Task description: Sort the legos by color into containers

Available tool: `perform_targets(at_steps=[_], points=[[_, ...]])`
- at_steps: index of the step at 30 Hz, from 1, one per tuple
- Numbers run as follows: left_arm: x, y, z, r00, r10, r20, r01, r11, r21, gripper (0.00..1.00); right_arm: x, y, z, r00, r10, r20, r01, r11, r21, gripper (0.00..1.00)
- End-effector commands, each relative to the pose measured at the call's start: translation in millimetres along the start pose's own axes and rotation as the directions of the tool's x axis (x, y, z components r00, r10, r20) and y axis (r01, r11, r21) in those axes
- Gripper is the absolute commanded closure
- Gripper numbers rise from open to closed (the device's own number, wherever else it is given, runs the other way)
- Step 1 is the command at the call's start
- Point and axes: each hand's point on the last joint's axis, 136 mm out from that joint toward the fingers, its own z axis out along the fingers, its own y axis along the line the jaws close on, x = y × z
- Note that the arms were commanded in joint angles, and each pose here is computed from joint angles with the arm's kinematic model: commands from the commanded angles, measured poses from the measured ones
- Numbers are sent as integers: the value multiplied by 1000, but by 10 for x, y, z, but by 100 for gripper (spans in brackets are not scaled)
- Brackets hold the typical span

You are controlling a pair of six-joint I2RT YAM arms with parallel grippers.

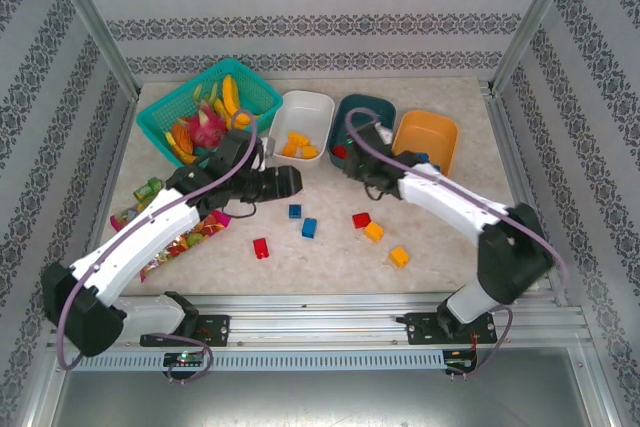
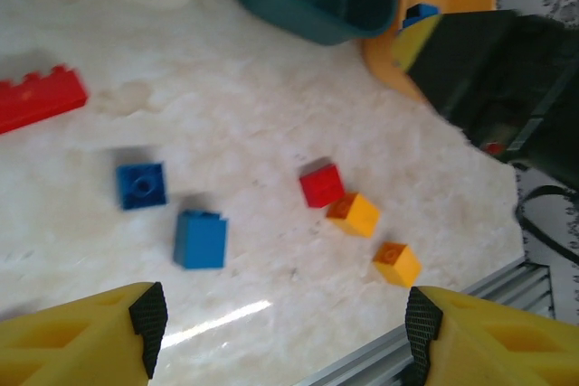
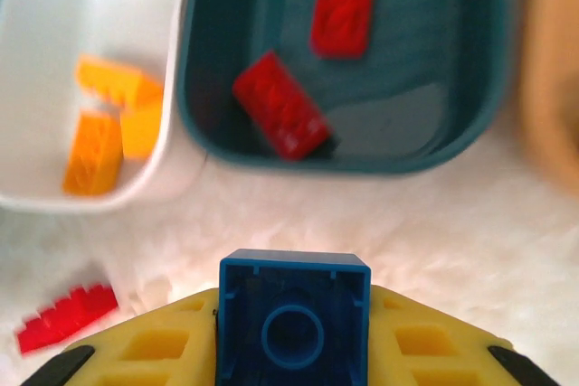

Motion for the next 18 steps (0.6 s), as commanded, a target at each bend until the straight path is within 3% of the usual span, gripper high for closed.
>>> perform_targets(at_steps=[1,6,12,18], points=[[-288,-494,87,995,88,46,-93,987,134,27,-170,-520,-70,997,66,-30,-64,996,59,81],[-454,-804,473,990,136,20,-138,976,167,27,-470,-928,161,976,174,-130,-168,984,54,81],[-690,-1031,827,986,164,24,-166,972,165,28,-590,-1067,674,926,246,-286,-241,969,52,81],[-784,-1112,1016,984,176,17,-177,971,159,28,-590,-1315,979,896,308,-320,-270,950,158,76]])
